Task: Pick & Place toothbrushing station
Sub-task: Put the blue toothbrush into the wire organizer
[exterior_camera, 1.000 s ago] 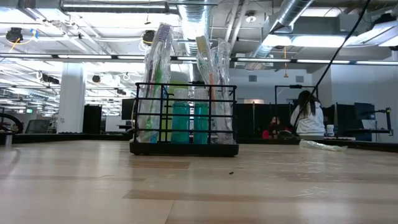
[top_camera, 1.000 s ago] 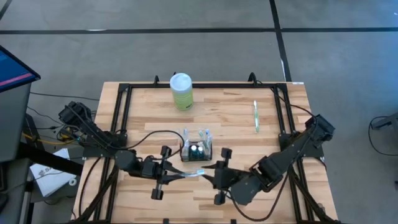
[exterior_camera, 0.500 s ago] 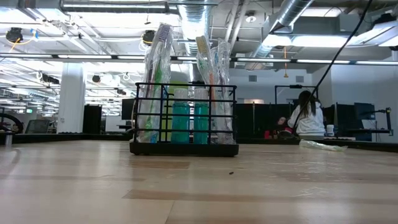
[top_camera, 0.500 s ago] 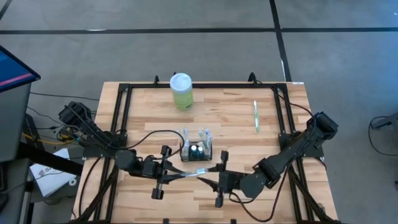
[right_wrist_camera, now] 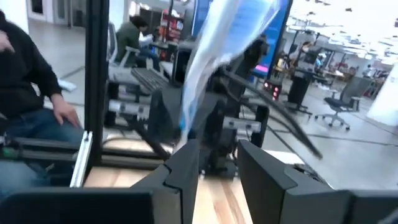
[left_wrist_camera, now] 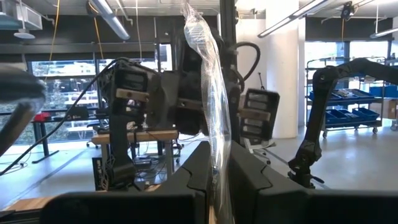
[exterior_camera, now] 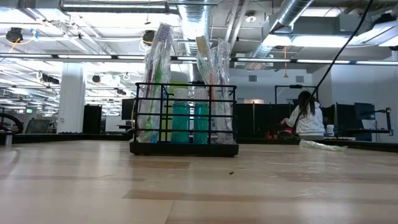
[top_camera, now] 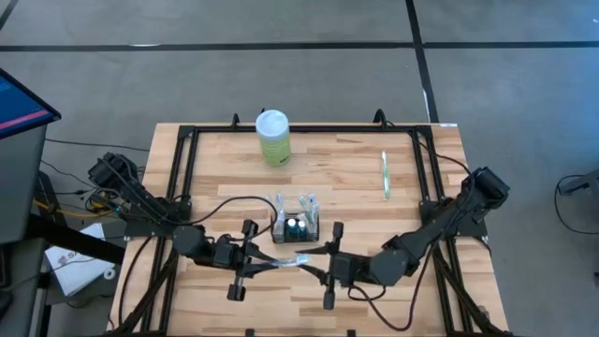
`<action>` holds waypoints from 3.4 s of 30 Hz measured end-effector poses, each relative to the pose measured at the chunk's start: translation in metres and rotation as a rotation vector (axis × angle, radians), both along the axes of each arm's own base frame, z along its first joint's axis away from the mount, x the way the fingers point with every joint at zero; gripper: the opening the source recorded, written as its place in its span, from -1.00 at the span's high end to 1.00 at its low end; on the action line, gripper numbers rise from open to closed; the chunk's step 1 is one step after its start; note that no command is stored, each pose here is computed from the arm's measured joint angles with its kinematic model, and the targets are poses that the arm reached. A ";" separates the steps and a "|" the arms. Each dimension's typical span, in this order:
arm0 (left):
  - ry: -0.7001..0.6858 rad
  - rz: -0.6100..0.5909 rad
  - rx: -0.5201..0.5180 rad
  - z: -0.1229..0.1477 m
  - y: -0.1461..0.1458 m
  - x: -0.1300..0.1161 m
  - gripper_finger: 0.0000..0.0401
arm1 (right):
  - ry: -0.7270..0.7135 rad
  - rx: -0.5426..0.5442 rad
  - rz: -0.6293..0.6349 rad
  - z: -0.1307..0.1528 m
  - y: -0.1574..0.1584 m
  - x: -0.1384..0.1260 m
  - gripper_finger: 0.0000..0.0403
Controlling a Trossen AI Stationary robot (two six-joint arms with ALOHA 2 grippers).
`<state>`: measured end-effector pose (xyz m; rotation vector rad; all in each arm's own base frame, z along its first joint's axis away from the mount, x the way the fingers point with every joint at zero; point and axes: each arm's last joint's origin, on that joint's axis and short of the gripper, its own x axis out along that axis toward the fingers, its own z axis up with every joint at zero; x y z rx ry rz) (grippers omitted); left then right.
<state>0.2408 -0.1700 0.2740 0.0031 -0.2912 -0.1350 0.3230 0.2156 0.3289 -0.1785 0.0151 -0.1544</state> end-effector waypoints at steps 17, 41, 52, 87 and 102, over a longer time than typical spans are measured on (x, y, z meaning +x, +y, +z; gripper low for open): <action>-0.001 0.005 0.015 0.000 0.000 0.000 0.91 | -0.089 0.022 0.108 0.010 -0.009 0.008 0.49; 0.000 0.020 0.018 0.000 0.003 0.002 0.90 | -0.151 0.043 0.211 0.016 -0.015 0.014 0.85; 0.009 0.044 0.015 -0.001 0.004 0.002 0.64 | -0.114 0.013 0.204 0.012 -0.015 0.014 0.97; 0.041 0.134 -0.009 -0.005 0.004 0.000 0.24 | 0.366 0.106 -0.191 -0.018 -0.060 -0.009 0.98; 0.041 0.133 -0.009 -0.005 0.004 0.000 0.26 | 0.435 0.145 -0.214 -0.037 -0.067 -0.011 0.98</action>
